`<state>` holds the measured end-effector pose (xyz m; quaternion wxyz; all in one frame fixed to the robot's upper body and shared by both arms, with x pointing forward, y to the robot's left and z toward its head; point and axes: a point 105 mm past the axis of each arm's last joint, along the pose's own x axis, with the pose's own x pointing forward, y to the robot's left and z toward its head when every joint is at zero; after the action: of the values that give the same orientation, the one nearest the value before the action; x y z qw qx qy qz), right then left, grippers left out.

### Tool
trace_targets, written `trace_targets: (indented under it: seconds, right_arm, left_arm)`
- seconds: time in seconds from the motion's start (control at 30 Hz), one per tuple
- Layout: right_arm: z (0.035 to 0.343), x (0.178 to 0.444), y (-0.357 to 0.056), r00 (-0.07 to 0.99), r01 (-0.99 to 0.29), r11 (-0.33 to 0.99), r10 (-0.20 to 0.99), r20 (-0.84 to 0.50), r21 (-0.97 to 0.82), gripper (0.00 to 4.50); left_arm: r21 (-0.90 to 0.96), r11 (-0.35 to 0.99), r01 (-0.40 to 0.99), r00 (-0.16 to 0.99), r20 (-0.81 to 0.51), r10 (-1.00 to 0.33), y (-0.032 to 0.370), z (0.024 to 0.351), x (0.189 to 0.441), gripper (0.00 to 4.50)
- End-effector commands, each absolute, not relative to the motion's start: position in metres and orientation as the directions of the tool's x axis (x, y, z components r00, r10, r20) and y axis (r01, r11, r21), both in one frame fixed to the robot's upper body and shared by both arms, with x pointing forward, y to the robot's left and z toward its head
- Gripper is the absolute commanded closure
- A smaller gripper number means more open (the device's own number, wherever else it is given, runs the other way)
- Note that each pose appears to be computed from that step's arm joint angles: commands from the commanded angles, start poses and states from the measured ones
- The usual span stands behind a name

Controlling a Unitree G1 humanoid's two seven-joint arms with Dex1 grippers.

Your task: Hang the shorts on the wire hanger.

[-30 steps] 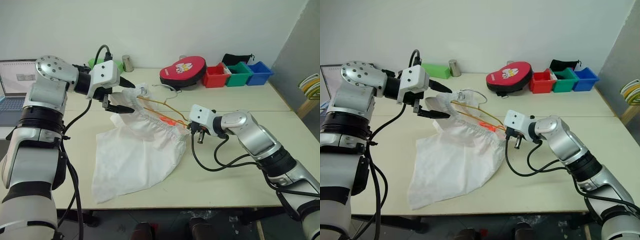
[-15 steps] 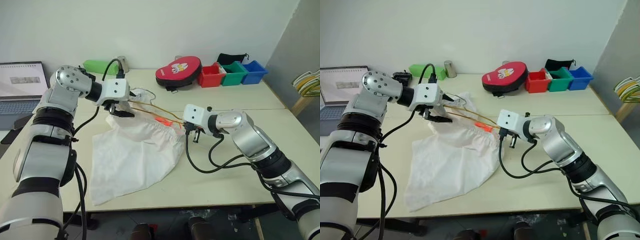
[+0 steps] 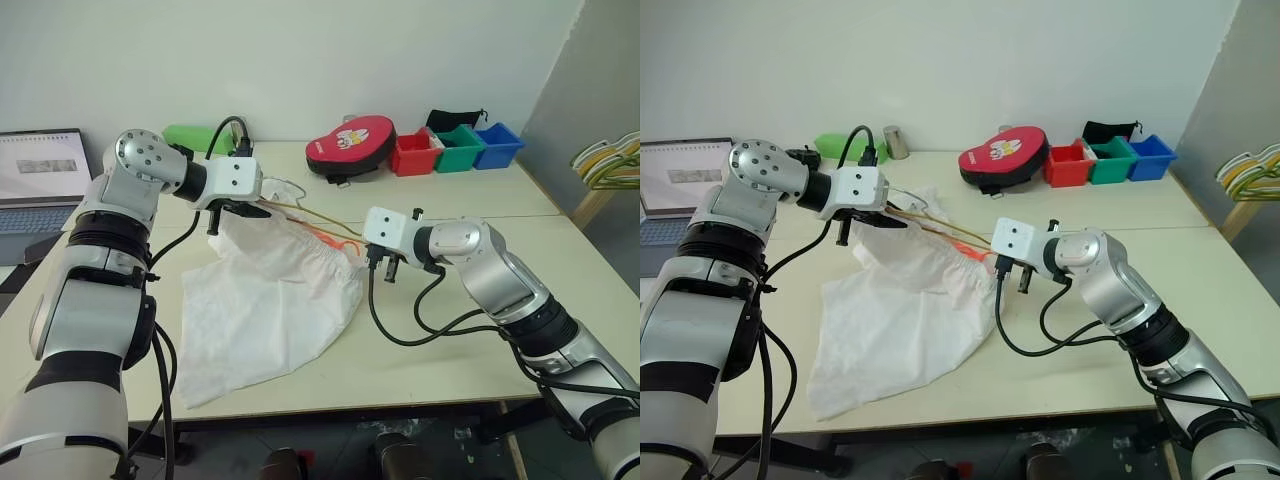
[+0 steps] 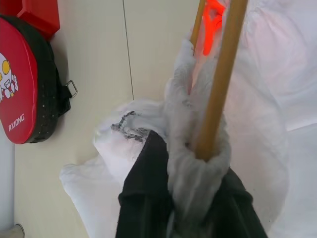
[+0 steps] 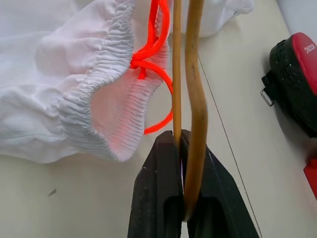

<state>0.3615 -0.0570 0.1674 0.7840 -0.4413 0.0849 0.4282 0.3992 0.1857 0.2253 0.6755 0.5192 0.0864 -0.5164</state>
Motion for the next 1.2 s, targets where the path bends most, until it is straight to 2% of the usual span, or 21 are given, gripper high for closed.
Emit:
trace_targets:
  seconds: [0.03,0.27,0.33,0.37,0.57,0.8,0.93,0.97,1.2]
  right_arm:
    - [0.196,0.357,-0.045,0.619,-0.703,0.207,0.65,-0.441,-0.681,4.5]
    - [0.195,0.357,-0.048,0.608,-0.714,0.191,0.646,-0.462,-0.673,4.5]
    - [0.194,0.357,-0.05,0.594,-0.732,0.189,0.647,-0.478,-0.655,4.5]
    - [0.194,0.357,-0.05,0.585,-0.744,0.191,0.65,-0.485,-0.64,4.5]
    - [0.191,0.36,-0.057,0.534,-0.806,0.205,0.657,-0.532,-0.556,4.5]
    - [0.186,0.372,-0.065,0.519,-0.826,0.208,0.644,-0.562,-0.524,4.5]
    - [0.185,0.373,-0.063,0.514,-0.829,0.21,0.65,-0.559,-0.518,4.5]
    - [0.185,0.373,-0.063,0.515,-0.828,0.211,0.651,-0.558,-0.519,4.5]
    - [0.184,0.375,-0.063,0.521,-0.824,0.214,0.65,-0.553,-0.525,4.5]
  left_arm:
    - [0.652,-0.055,0.756,0.487,-0.617,-0.618,0.185,0.241,0.401,4.48]
    - [0.632,0.029,0.774,0.481,-0.558,-0.676,0.18,0.249,0.402,4.49]
    - [0.585,0.053,0.81,0.438,-0.542,-0.717,0.179,0.253,0.397,3.79]
    - [0.558,0.058,0.828,0.415,-0.54,-0.733,0.179,0.254,0.394,3.68]
    - [0.446,0.133,0.885,0.367,-0.494,-0.789,0.182,0.268,0.388,2.39]
    - [0.456,0.13,0.88,0.393,-0.546,-0.74,0.197,0.28,0.386,0.98]
    - [0.49,0.085,0.868,0.404,-0.597,-0.693,0.202,0.278,0.385,0.18]
    - [0.5,0.063,0.864,0.408,-0.619,-0.672,0.205,0.276,0.385,0.04]
    - [0.532,0.009,0.847,0.419,-0.656,-0.628,0.207,0.271,0.387,0.04]
